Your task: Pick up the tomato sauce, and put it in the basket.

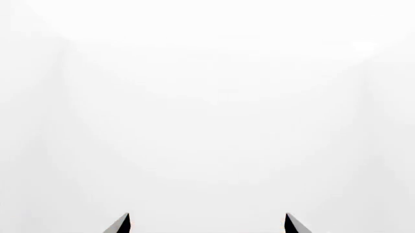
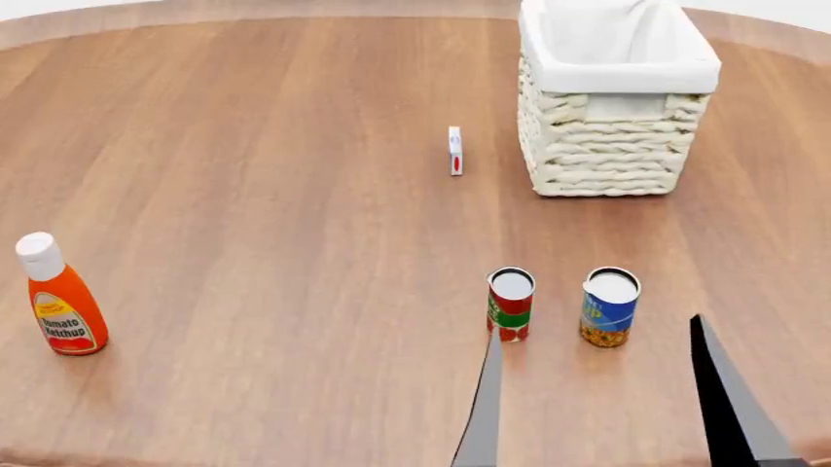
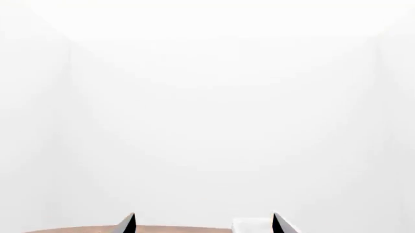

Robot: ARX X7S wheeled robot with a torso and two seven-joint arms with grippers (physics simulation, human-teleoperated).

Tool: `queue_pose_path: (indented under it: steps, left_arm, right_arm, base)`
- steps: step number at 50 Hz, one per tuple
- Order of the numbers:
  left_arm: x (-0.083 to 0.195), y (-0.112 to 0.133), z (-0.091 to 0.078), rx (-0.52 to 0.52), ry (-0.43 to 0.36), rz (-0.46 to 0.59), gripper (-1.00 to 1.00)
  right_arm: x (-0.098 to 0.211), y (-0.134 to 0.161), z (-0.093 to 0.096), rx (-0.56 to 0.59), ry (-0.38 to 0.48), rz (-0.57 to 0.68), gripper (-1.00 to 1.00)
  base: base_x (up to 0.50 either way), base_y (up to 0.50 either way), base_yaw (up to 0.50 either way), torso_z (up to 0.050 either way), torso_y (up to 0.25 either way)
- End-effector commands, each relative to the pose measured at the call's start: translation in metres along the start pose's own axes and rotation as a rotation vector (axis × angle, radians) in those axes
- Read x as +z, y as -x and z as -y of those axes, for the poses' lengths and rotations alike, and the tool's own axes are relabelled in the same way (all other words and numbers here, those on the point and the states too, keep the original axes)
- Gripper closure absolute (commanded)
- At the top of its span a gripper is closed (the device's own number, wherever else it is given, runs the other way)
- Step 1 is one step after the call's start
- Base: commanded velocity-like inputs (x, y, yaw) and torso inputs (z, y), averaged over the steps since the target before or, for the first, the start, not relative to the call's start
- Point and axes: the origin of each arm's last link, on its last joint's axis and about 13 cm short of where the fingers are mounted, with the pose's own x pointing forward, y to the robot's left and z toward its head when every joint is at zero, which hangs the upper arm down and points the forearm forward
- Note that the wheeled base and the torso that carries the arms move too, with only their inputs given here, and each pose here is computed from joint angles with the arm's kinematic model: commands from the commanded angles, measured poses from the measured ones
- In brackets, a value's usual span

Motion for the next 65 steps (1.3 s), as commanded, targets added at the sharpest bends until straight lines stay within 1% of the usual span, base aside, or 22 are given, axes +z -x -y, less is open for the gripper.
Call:
queue_pose_path:
  steps: [1, 9, 15, 25, 65]
  left_arm:
    - [0.028, 0.008, 0.001, 0.003, 0.039, -0.011, -1.00]
    - [0.030, 0.008, 0.000, 0.011, 0.042, -0.008, -1.00]
    - [0.029, 0.009, 0.001, 0.007, 0.038, -0.006, -1.00]
    - [0.023, 0.009, 0.001, 0.008, 0.033, -0.019, -1.00]
    - [0.021, 0.010, 0.001, 0.013, 0.027, -0.021, -1.00]
  right_arm:
    - [0.024, 0.016, 0.010, -0.080, 0.031, -0.070, -1.00]
    - [0.025, 0.017, 0.011, -0.076, 0.035, -0.069, -1.00]
    - [0.024, 0.019, 0.012, -0.069, 0.041, -0.063, -1.00]
    - [0.021, 0.021, 0.011, -0.070, 0.046, -0.071, -1.00]
    - [0.011, 0.023, 0.012, -0.068, 0.035, -0.102, -1.00]
  base:
    - [0.00, 0.00, 0.00, 0.000, 0.000]
    - [0.00, 0.00, 0.00, 0.000, 0.000]
    - [0.21, 0.00, 0.00, 0.000, 0.000]
    - [0.40, 0.00, 0.00, 0.000, 0.000]
    - [0.41, 0.00, 0.00, 0.000, 0.000]
